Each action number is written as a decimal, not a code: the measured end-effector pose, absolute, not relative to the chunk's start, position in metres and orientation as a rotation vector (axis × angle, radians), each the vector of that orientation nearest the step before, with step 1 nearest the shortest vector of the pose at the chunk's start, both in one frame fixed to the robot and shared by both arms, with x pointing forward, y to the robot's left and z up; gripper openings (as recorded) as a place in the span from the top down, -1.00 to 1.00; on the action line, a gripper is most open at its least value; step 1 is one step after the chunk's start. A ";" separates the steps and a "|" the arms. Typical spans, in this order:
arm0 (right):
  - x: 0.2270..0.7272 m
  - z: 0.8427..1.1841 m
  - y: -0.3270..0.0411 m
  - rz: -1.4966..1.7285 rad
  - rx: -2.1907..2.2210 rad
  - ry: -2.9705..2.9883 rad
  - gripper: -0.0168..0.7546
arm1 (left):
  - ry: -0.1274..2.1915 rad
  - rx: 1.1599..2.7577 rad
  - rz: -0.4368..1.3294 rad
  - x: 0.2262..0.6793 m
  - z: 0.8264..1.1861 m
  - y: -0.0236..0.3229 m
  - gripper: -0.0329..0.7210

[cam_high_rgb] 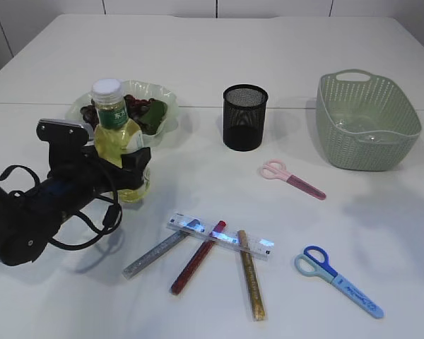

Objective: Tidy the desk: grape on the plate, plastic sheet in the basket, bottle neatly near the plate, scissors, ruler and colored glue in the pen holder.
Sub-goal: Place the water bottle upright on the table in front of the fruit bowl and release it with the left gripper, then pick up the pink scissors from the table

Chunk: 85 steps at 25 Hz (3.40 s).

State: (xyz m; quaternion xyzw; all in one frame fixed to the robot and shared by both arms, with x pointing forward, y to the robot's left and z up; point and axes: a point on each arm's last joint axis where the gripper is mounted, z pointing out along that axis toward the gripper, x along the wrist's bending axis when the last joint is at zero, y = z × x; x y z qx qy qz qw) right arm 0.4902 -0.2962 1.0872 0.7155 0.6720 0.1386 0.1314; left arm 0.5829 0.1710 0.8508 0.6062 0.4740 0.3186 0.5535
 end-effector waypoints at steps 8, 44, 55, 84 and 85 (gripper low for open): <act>0.490 1.087 -0.296 0.402 2.078 1.951 -0.50 | 1.072 1.391 0.765 0.585 0.873 0.169 -0.74; 0.482 1.086 -0.286 0.439 2.132 2.088 -0.50 | 1.622 1.773 0.401 0.474 1.039 0.213 -0.55; 0.482 1.086 -0.262 0.457 2.021 2.194 -0.45 | 1.818 2.016 0.230 0.477 1.053 0.239 -0.55; 0.672 1.031 -0.170 0.252 1.341 2.619 -0.32 | 1.712 2.182 -0.062 0.470 1.078 0.226 -0.55; 0.675 1.025 -0.169 0.237 1.313 2.642 -0.31 | 1.712 2.182 -0.062 0.470 1.078 0.226 -0.55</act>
